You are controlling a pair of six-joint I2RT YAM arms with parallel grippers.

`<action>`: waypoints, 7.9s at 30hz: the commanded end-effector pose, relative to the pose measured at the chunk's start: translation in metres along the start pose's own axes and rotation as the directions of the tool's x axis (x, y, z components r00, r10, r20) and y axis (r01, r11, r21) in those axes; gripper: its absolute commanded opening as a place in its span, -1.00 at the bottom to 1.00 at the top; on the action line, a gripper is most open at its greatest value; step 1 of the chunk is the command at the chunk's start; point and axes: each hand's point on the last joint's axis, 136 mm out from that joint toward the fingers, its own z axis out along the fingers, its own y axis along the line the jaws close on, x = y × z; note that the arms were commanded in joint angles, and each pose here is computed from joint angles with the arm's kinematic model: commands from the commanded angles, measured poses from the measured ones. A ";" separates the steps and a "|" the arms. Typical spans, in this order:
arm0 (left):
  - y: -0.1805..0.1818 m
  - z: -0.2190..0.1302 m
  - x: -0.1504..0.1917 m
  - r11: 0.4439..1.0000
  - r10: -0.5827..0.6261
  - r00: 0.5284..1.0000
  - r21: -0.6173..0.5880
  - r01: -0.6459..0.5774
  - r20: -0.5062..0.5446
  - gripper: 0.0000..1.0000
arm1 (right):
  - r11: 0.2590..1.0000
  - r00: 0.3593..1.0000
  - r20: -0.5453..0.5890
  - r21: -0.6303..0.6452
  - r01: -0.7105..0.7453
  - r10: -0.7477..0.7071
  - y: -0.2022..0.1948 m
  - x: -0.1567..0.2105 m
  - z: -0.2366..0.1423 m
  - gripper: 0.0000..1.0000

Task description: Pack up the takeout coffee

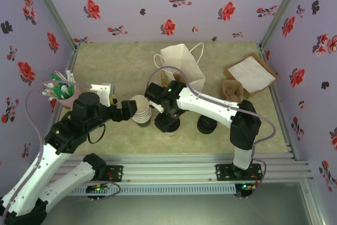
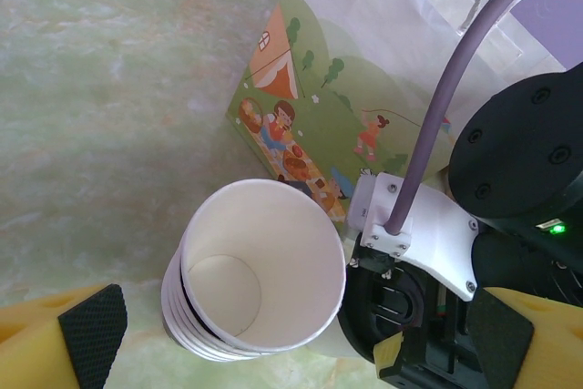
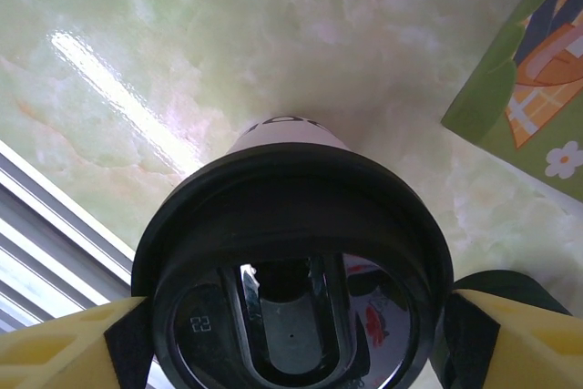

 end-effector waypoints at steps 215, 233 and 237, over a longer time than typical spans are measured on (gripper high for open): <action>-0.001 0.243 -0.021 0.978 -0.180 0.927 0.037 0.203 -0.330 0.01 | 0.858 0.864 -0.017 0.125 -0.498 0.504 -0.151 -0.010 -0.074 0.25; 0.001 0.241 -0.022 0.980 -0.177 0.928 0.031 0.197 -0.327 0.03 | 0.865 0.869 -0.021 0.111 -0.490 0.495 -0.146 -0.013 -0.069 0.25; 0.001 0.241 -0.021 0.980 -0.178 0.928 0.032 0.199 -0.326 0.04 | 0.867 0.870 -0.022 0.105 -0.487 0.492 -0.145 -0.014 -0.069 0.25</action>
